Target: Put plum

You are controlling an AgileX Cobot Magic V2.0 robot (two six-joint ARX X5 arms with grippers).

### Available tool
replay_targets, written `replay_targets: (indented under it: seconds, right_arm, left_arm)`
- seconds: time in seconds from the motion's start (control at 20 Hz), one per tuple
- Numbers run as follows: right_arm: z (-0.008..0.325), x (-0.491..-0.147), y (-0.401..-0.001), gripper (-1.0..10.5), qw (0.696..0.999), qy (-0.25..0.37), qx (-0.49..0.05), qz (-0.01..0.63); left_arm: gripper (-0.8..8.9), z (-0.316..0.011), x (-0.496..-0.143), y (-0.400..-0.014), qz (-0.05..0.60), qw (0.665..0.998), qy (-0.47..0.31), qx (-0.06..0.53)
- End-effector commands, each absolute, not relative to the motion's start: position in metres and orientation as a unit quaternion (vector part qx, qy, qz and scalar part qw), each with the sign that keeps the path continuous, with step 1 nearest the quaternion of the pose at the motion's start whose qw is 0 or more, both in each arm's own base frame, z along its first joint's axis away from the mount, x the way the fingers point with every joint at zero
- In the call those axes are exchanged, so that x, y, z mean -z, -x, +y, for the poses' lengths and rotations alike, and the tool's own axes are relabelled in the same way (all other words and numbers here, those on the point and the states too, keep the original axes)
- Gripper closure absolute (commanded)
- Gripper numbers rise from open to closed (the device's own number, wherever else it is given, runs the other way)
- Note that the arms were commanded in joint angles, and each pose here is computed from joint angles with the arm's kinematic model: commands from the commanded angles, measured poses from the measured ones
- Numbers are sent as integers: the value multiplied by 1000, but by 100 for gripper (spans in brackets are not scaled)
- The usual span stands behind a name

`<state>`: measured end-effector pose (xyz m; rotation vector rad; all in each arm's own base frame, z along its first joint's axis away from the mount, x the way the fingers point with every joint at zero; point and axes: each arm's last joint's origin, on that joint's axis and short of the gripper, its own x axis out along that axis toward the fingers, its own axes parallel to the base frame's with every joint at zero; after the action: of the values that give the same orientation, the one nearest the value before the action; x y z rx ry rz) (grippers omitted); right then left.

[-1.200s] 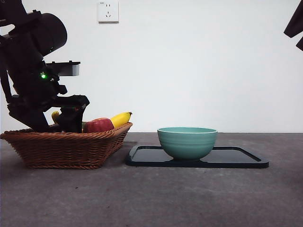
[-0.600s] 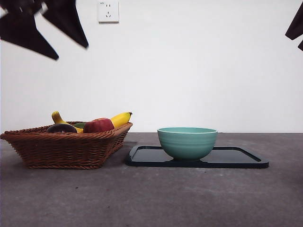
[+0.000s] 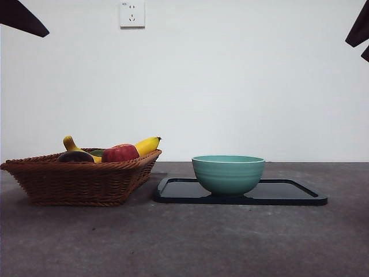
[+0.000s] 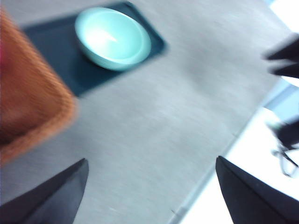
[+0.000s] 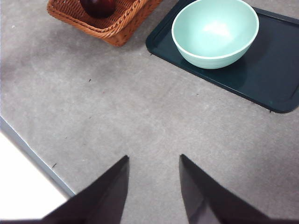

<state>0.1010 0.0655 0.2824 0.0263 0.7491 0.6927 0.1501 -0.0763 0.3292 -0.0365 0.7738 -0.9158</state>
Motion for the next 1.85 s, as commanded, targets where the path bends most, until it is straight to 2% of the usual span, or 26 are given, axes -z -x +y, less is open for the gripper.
replay_targets:
  seconds: [0.05, 0.55, 0.75, 0.9, 1.05, 1.25, 1.4, 1.6, 1.85]
  right_arm:
    - [67, -284, -102, 775, 873, -16, -331, 357]
    - [67, -284, -102, 775, 873, -26, -327, 361]
    - [68, -290, -108, 767, 890, -77, -290, 343]
    - [71, -298, -122, 672, 900, -108, -264, 328]
    - [76, -309, -149, 672, 901, -115, -237, 344]
    - [84, -326, -203, 672, 902, -96, -208, 365]
    - [91, -326, -247, 672, 893, -73, -193, 399]
    - [103, -306, -296, 672, 877, -57, -183, 441]
    - [115, -263, -332, 672, 856, -42, -178, 484]
  left_arm:
    - [386, -78, -332, -151, 355, 823, 8, 442]
    - [386, -78, -332, -151, 355, 824, 8, 442]
    - [386, -78, -332, -151, 354, 824, 8, 443]
    - [386, -78, -332, -151, 355, 824, 8, 442]
    - [386, -78, -332, -151, 353, 824, 6, 444]
    - [386, -78, -332, -151, 353, 823, 5, 444]
    - [386, -78, -332, -151, 353, 823, 5, 444]
    - [386, -78, -332, -151, 354, 823, 5, 444]
    - [386, -78, -332, -151, 354, 823, 5, 444]
